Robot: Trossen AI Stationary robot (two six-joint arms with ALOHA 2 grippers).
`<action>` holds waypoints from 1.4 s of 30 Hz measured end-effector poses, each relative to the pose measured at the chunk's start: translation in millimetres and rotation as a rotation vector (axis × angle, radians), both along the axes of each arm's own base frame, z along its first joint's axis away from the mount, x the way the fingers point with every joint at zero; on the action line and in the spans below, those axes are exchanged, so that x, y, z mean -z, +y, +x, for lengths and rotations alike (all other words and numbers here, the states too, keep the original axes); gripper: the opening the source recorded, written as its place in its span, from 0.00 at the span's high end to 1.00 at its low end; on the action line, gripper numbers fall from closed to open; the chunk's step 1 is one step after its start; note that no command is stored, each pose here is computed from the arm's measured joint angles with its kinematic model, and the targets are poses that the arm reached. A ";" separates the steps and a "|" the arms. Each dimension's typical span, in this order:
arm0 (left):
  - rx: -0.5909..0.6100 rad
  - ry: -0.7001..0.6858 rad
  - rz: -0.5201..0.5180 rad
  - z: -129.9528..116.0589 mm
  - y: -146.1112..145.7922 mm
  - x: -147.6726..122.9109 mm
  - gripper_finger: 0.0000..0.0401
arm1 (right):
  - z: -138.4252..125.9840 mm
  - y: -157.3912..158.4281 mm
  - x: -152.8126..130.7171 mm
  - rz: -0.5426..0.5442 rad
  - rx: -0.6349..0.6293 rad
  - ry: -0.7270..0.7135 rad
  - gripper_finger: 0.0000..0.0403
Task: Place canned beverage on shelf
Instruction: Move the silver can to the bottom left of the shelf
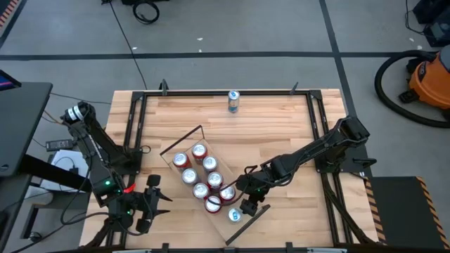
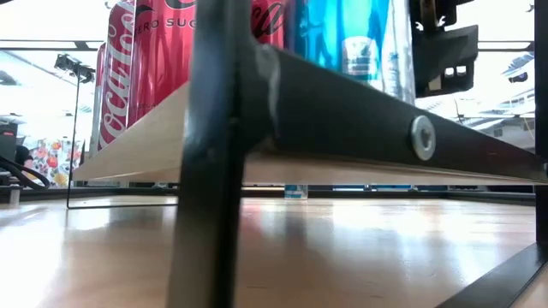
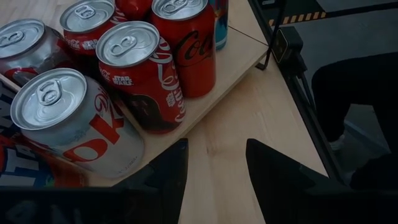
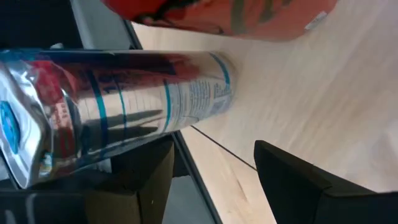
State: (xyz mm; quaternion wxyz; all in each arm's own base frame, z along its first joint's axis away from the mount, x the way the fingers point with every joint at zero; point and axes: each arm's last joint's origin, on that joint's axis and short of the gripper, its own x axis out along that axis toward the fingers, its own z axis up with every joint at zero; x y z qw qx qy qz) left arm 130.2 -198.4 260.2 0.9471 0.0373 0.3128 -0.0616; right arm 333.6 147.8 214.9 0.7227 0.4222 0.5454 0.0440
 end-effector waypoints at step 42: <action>0.001 0.002 0.000 0.0 -0.1 0.1 0.57 | 4.2 1.2 5.8 0.005 -0.017 -0.010 0.42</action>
